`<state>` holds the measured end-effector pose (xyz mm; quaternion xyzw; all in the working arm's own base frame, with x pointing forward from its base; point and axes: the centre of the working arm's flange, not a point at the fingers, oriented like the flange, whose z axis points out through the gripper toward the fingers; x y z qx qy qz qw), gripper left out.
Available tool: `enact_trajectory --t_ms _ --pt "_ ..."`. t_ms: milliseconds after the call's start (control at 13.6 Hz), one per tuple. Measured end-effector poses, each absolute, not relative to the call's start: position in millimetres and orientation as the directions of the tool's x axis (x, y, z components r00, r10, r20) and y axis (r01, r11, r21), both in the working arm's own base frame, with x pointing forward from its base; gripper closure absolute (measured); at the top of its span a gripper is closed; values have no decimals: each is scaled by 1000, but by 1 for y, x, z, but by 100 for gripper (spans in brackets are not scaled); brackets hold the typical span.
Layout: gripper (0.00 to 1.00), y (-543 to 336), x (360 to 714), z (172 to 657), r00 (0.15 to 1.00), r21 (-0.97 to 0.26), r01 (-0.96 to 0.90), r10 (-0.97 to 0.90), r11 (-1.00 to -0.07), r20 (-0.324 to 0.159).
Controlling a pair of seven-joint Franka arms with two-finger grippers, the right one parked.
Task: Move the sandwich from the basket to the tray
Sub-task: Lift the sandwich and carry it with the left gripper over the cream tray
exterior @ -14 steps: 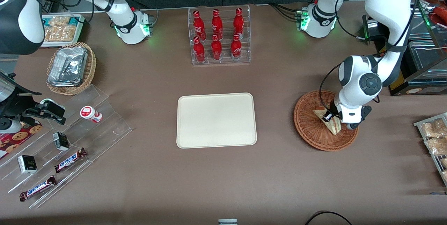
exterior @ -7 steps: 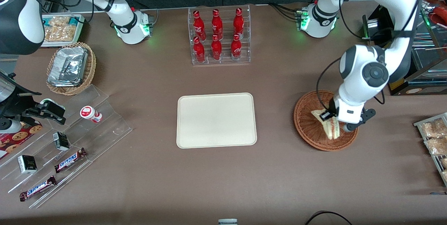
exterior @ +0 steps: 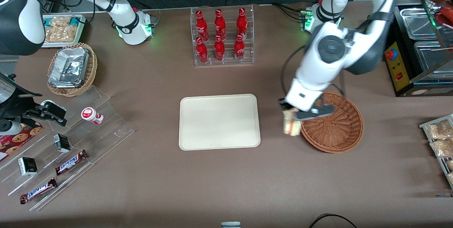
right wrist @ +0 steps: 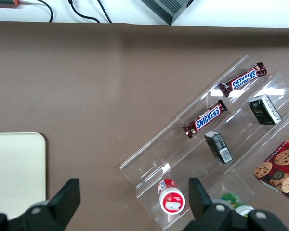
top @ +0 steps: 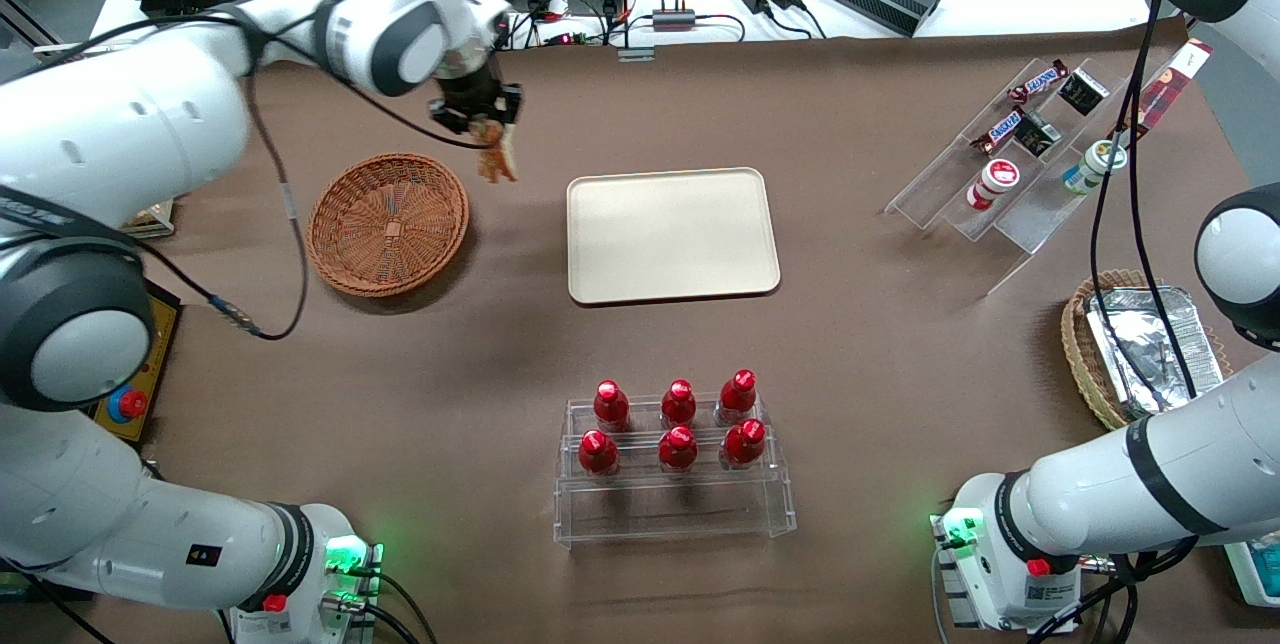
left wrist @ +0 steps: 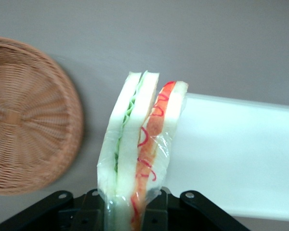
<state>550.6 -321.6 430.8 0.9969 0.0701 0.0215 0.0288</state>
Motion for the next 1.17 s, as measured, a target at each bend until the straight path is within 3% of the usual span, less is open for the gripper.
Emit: enact_trajectory --t_ms 293,660,953,1173 --pt "83 -408 553 407 998 79 66 65 -995 -19" --pt "83 -484 565 337 988 103 142 134 -984 -78" --pt "83 -517 560 297 977 81 213 211 -974 -31" --pt "83 -533 549 268 971 72 238 237 -969 -21"
